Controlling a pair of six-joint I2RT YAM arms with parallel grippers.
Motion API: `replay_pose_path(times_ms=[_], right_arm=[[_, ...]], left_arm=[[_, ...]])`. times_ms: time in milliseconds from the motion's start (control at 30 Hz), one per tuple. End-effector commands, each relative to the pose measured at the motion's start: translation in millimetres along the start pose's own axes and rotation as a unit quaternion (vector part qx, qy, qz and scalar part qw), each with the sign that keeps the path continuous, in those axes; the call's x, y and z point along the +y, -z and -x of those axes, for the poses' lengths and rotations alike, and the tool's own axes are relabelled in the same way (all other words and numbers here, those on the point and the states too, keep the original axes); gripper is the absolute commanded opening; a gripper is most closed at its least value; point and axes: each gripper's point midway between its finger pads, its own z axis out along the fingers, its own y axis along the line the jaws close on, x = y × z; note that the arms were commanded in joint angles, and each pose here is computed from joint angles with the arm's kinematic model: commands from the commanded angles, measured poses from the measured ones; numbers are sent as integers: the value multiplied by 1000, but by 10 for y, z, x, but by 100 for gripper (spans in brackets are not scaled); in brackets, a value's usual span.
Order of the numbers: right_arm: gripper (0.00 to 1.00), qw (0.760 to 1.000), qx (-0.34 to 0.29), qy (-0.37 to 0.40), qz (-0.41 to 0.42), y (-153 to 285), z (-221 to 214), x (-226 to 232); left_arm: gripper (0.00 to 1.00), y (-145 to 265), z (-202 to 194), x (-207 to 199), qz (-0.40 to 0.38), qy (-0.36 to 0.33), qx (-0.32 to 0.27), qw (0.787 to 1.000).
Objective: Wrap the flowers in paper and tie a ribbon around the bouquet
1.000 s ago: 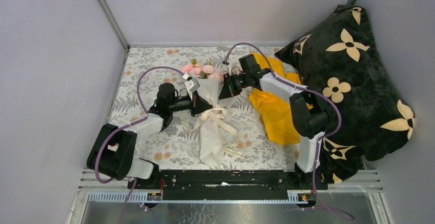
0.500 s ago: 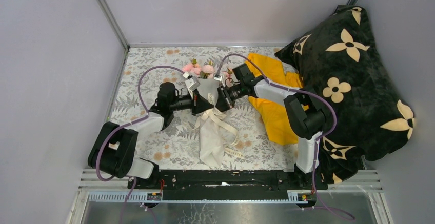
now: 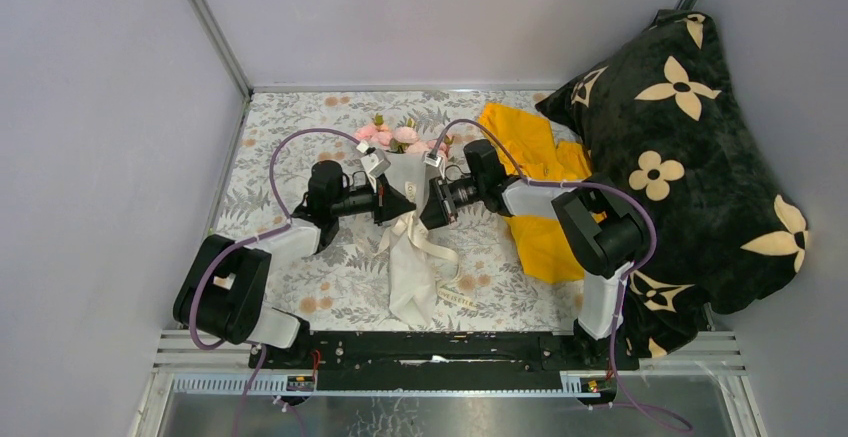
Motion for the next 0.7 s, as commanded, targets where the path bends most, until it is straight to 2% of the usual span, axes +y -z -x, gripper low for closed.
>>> replay_pose_path(times_ms=[0, 300, 567, 667], right_arm=[[27, 996, -63, 64, 29, 18, 411, 305], [30, 995, -92, 46, 0, 60, 423, 164], [42, 996, -68, 43, -39, -24, 307, 22], [43, 997, -63, 38, -40, -64, 271, 5]], left_arm=[[0, -26, 109, 76, 6, -39, -18, 999], [0, -17, 81, 76, 7, -44, -17, 999], [0, -10, 87, 70, 8, -44, -20, 999], [0, -4, 64, 65, 9, -40, -18, 999]])
